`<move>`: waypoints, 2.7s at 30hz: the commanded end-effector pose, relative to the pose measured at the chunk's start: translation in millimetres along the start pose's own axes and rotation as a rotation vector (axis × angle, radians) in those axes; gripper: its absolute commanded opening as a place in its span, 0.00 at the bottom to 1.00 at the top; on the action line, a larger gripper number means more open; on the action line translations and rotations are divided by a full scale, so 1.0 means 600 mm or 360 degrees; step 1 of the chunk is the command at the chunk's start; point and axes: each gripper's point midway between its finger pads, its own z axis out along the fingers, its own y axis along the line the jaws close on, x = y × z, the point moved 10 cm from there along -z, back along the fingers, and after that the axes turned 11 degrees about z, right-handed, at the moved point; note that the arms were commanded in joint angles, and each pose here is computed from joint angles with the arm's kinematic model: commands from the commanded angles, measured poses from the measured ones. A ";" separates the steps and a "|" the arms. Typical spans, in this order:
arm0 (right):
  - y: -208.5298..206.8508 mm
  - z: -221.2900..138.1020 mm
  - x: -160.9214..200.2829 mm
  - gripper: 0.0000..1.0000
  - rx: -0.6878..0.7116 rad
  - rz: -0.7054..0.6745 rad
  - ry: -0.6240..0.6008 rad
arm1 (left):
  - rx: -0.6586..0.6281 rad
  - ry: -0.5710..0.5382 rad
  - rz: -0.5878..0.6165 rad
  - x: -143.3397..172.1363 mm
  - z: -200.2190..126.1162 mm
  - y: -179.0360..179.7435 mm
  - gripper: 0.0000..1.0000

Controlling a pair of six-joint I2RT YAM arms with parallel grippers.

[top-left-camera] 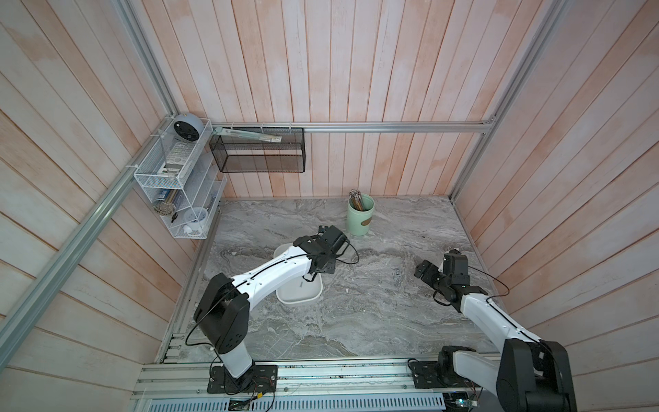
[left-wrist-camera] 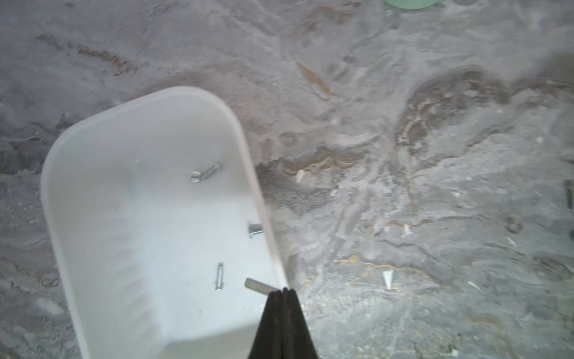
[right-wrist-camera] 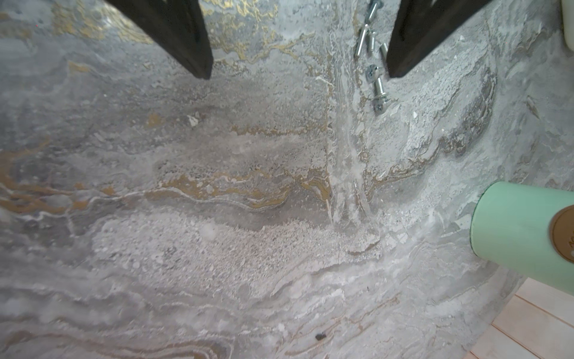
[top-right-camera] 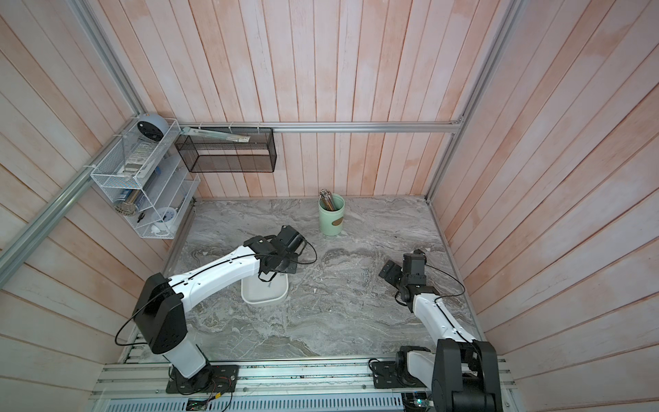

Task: Put the screws on the desktop into the storage box
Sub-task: Place the screw in the storage box, then pick up the screw from the center of the board.

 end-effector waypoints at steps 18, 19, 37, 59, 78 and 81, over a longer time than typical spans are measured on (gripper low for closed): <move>0.018 0.013 0.002 0.94 -0.0123 -0.0036 0.0182 | 0.0007 0.0127 -0.0195 0.023 0.050 0.084 0.56; 0.021 0.013 0.003 0.94 -0.0136 -0.0065 0.0213 | 0.0010 0.0113 -0.0199 0.022 0.043 0.086 0.58; 0.077 0.002 0.045 0.58 0.0164 -0.0448 0.0604 | -0.0033 -0.0004 -0.0120 0.094 -0.117 0.144 0.58; 0.113 0.095 0.053 0.39 0.0519 -0.0525 0.0784 | -0.0069 -0.0021 -0.0120 0.126 -0.108 0.151 0.57; 0.111 0.097 0.084 0.25 0.0604 -0.0534 0.0887 | -0.0087 -0.0008 -0.0119 0.126 -0.105 0.151 0.57; 0.108 0.100 0.087 0.21 0.0613 -0.0527 0.0902 | -0.0086 -0.0002 -0.0115 0.126 -0.103 0.150 0.58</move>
